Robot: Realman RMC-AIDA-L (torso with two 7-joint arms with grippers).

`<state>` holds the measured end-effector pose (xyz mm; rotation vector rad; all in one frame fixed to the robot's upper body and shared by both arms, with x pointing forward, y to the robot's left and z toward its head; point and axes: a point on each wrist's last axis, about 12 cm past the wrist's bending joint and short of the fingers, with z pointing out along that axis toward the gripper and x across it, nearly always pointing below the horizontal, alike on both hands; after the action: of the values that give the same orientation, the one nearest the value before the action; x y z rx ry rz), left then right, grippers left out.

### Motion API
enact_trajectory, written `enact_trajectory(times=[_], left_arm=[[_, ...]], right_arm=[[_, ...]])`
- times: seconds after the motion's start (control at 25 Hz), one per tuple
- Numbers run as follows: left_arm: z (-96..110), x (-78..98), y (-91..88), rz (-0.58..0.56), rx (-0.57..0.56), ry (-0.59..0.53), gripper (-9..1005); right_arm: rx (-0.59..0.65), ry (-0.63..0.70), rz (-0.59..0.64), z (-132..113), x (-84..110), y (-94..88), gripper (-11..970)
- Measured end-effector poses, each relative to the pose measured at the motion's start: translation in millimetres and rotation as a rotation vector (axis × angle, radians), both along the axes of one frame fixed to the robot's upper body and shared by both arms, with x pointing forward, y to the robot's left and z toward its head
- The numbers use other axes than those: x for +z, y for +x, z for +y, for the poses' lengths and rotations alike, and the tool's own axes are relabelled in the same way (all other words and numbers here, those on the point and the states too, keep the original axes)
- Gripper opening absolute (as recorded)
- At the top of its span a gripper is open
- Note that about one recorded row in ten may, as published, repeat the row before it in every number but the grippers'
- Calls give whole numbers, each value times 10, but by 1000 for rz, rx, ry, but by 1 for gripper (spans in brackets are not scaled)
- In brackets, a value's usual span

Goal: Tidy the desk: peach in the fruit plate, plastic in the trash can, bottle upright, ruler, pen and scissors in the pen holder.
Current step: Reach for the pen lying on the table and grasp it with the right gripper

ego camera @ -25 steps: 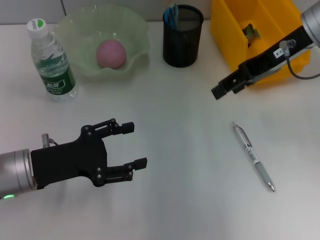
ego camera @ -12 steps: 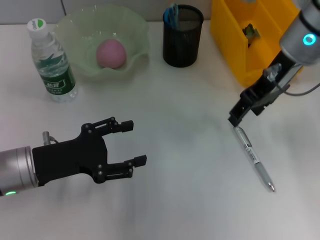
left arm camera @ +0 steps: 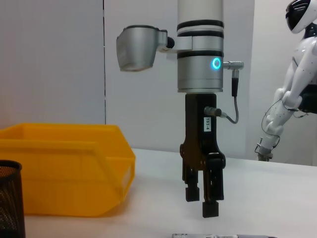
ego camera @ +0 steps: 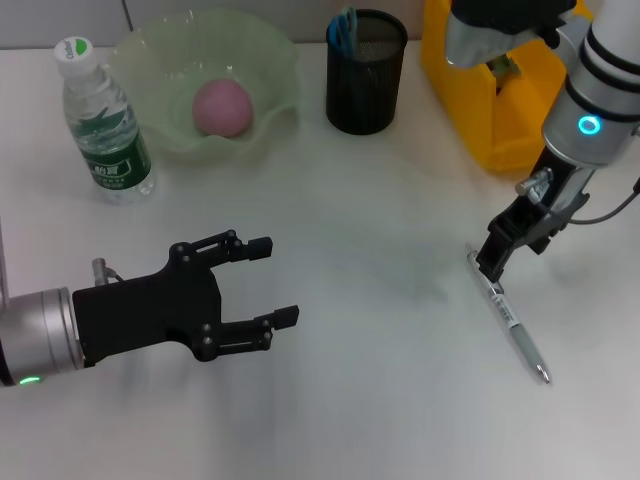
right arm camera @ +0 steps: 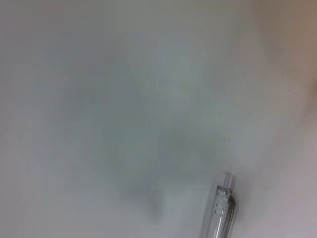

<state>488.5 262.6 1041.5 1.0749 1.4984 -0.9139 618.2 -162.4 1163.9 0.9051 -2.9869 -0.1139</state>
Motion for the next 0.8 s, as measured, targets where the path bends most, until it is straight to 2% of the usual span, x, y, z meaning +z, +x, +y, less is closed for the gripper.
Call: enact_trajectory(times=[0.32,0.68,0.8], left_arm=[[5,-20,24,8,16,19,806],[-18,3,1,41,-61,32,806],[-33,16,-14,52,-95,30,806]], right_arm=[[51,0,13,80,-71,-57,686],[39,-8,18,38,-190,-77,685],[40,-2,22,40,-214,-85,652]])
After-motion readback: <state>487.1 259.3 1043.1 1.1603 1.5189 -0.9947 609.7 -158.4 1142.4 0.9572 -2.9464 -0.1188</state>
